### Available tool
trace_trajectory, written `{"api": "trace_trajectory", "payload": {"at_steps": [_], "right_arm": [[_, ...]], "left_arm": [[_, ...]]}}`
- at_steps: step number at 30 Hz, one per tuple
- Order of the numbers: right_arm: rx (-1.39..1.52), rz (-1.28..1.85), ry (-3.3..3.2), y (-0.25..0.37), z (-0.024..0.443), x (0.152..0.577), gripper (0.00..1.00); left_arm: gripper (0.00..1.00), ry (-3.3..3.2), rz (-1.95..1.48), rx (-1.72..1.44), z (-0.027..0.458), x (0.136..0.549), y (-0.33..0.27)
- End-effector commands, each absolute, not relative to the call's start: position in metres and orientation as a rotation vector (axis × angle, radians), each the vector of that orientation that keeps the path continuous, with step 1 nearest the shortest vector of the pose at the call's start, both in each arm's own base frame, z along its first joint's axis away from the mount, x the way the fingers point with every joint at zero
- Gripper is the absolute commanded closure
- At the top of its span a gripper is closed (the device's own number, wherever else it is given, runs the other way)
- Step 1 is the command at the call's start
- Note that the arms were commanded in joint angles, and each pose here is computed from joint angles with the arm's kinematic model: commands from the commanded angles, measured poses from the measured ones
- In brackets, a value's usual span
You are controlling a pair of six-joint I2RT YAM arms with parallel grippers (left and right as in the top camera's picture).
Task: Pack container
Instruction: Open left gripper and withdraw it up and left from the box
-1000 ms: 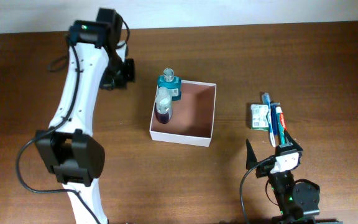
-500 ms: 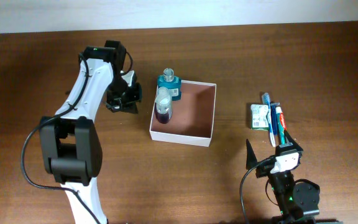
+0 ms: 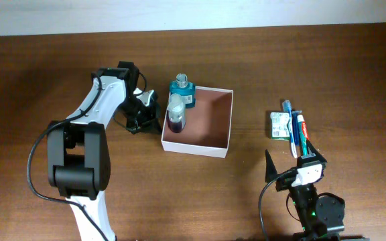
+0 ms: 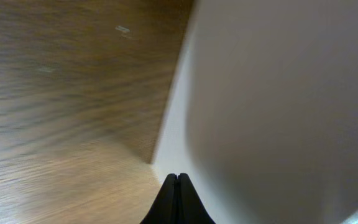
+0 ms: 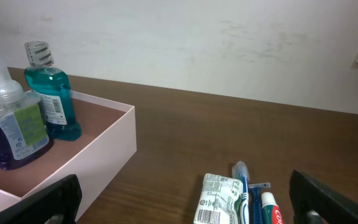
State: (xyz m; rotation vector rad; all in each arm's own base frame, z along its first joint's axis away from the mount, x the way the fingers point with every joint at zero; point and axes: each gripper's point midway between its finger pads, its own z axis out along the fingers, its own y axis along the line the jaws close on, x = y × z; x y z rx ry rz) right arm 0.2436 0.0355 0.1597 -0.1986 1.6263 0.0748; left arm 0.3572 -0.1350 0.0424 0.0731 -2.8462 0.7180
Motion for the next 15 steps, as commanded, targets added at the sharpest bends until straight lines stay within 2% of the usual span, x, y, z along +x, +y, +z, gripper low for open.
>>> {"api": "trace_trajectory", "payload": {"at_steps": [1,15], "right_arm": [[-0.19,0.073,1.63,0.0337,0.1579,0.2437,0.02],[-0.19,0.073,1.63,0.0337,0.1579,0.2437,0.02]], "left_arm": [[1.0,-2.784,0.93,0.01,0.0566,0.3549,-0.1546],[0.99,-2.737,1.012,-0.017,0.0641,0.3498,-0.162]]}}
